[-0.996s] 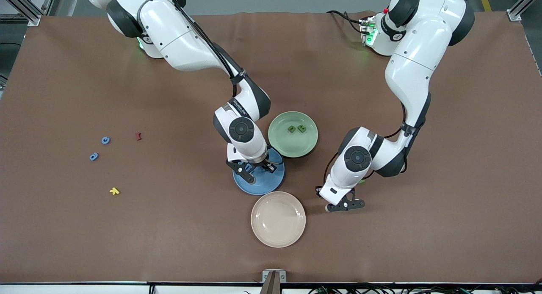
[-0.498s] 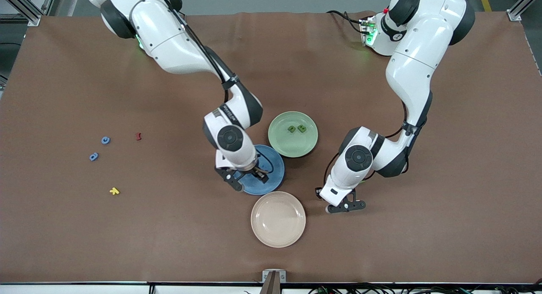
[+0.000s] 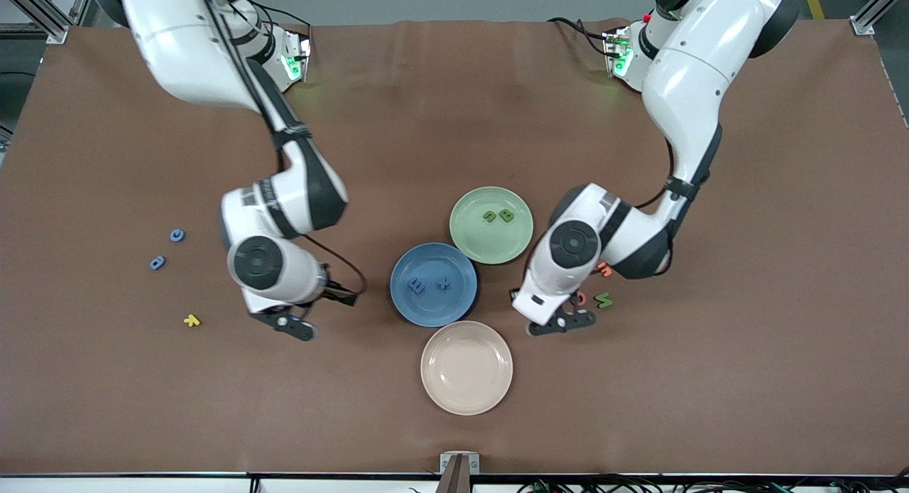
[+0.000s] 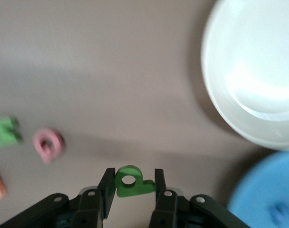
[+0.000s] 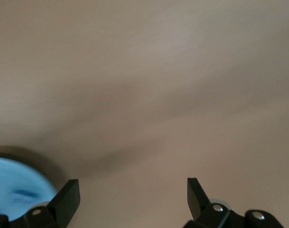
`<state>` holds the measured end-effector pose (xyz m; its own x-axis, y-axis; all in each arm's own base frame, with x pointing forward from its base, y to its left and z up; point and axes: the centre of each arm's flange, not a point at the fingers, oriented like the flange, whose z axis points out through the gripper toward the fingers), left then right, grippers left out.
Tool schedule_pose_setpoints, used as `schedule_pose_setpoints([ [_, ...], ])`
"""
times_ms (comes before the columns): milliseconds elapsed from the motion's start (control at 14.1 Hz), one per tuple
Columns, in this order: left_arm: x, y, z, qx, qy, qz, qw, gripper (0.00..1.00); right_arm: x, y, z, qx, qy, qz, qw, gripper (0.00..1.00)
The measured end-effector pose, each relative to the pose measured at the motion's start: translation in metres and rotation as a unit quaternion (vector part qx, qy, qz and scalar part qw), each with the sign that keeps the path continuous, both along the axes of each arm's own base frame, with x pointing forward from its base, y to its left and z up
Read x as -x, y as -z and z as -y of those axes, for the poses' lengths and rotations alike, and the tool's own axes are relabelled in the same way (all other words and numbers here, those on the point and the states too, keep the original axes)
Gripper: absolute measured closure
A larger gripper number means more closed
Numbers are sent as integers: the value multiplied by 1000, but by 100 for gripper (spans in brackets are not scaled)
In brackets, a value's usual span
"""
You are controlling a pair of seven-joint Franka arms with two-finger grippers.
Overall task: Sort letters by color into matching plates
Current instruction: 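Place the green p on the green plate while the right gripper reaches the e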
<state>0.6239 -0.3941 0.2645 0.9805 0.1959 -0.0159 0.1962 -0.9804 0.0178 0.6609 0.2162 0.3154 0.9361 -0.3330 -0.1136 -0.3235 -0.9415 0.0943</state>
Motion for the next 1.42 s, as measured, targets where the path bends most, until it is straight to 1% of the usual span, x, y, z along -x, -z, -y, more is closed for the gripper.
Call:
schedule_pose_setpoints([
  [213, 35, -10, 44, 14, -26, -22, 999, 63, 20, -15, 102, -16, -75, -8, 997, 0],
  [356, 66, -4, 65, 4, -22, -37, 999, 63, 39, -18, 171, -29, -131, -7, 991, 0],
  [569, 107, 15, 85, -20, -25, -57, 998, 63, 71, -3, 259, -43, -213, 10, 976, 0],
  [712, 130, 28, 96, -33, -29, -66, 997, 63, 91, 18, 310, -46, -266, 27, 962, 0],
  [783, 140, 33, 100, -38, -27, -70, 996, 63, 100, 29, 334, -43, -293, 39, 954, 0],
  [854, 148, 37, 104, -42, -23, -73, 996, 63, 109, 38, 356, -39, -318, 50, 946, 0],
  [996, 159, 43, 109, -48, -20, -77, 996, 63, 122, 54, 391, -32, -353, 60, 933, 0],
  [1138, 167, 46, 113, -51, -23, -79, 995, 63, 126, 75, 410, -24, -381, 67, 922, 0],
  [1281, 171, 47, 116, -52, -22, -79, 995, 63, 129, 102, 420, -19, -399, 70, 914, 2],
  [1423, 172, 47, 117, -52, -21, -79, 995, 63, 132, 127, 425, -19, -405, 72, 911, 3],
])
